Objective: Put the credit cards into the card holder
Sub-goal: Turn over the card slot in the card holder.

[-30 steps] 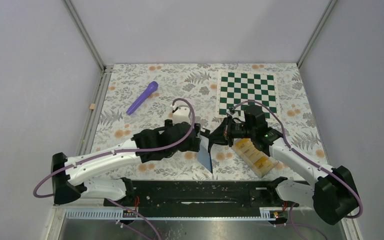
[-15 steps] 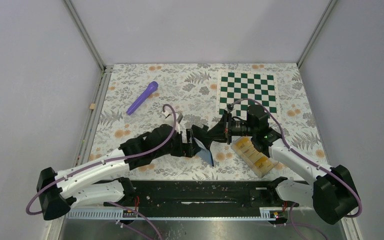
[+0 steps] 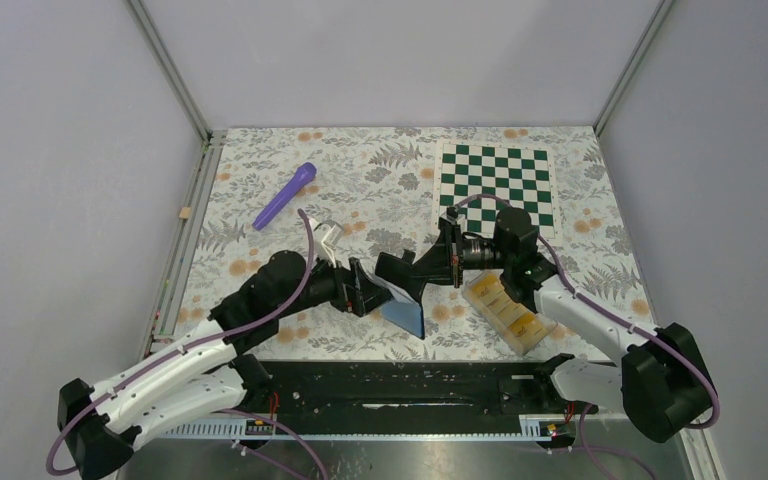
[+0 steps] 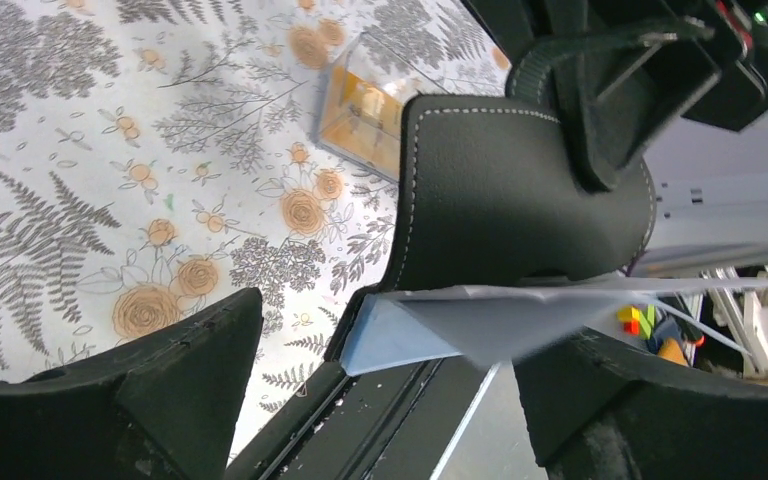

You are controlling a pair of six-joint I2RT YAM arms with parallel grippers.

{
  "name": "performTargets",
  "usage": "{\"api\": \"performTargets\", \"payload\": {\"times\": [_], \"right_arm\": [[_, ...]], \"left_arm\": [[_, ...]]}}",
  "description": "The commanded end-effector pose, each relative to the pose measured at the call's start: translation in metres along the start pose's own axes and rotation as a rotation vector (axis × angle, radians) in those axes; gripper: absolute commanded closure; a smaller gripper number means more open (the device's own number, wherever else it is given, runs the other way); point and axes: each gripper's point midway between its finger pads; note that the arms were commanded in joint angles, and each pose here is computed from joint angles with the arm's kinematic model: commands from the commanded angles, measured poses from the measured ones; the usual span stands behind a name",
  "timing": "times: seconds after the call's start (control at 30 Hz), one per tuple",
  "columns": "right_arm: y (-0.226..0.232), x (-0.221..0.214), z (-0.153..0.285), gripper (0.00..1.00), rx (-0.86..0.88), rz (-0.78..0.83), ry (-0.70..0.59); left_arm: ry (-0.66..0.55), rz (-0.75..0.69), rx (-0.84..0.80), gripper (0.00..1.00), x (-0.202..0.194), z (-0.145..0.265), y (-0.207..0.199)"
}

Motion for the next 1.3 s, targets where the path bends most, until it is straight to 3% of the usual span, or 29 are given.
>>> {"api": "performTargets", "payload": {"times": [0.0, 0.27, 0.43, 0.6, 0.8, 0.9, 0.97, 1.03, 1.2, 1.27], "right_arm": [[0.013, -0.015, 0.004, 1.0, 0.044, 0.051, 0.09], [0.018, -0.023, 0.006, 1.0, 0.06, 0.082, 0.142], [0.021, -0.025, 0.006, 1.0, 0.07, 0.095, 0.162], [0.022, -0.025, 0.006, 1.0, 0.075, 0.1, 0.167], [0.019, -0.023, 0.005, 1.0, 0.067, 0.106, 0.159], [0.013, -0.02, 0.004, 1.0, 0.048, 0.101, 0.145], [0.009, -0.018, 0.003, 1.0, 0.033, 0.107, 0.135], [0.002, -0.013, 0.002, 0.93, 0.001, 0.114, 0.114], [-0.005, -0.005, 0.004, 0.52, -0.095, 0.185, 0.035], [-0.01, -0.002, 0.009, 0.4, -0.18, 0.236, -0.017]], "left_arm": [[-0.087, -0.135, -0.193, 0.1, 0.015, 0.002, -0.027], [-0.132, -0.219, -0.413, 0.12, 0.017, 0.004, -0.056], [-0.087, -0.22, -0.511, 0.21, 0.007, 0.001, -0.065], [-0.018, -0.187, -0.548, 0.47, -0.001, -0.002, -0.069], [-0.037, -0.178, -0.527, 0.66, 0.001, -0.001, -0.066], [-0.057, -0.188, -0.515, 0.95, 0.003, 0.003, -0.064], [-0.064, -0.184, -0.498, 1.0, 0.005, 0.005, -0.063], [-0.068, -0.18, -0.487, 1.0, 0.006, 0.007, -0.062], [-0.061, -0.158, -0.438, 1.0, 0.01, 0.011, -0.059], [-0.032, -0.143, -0.407, 1.0, 0.007, 0.013, -0.055]]}}
Point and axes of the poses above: each gripper's point midway between its finger pads, its own z axis back along the fingers, its own y axis along the line the jaws close on, x = y × z, and after that the axes turned 7 degrees about -z, right-handed
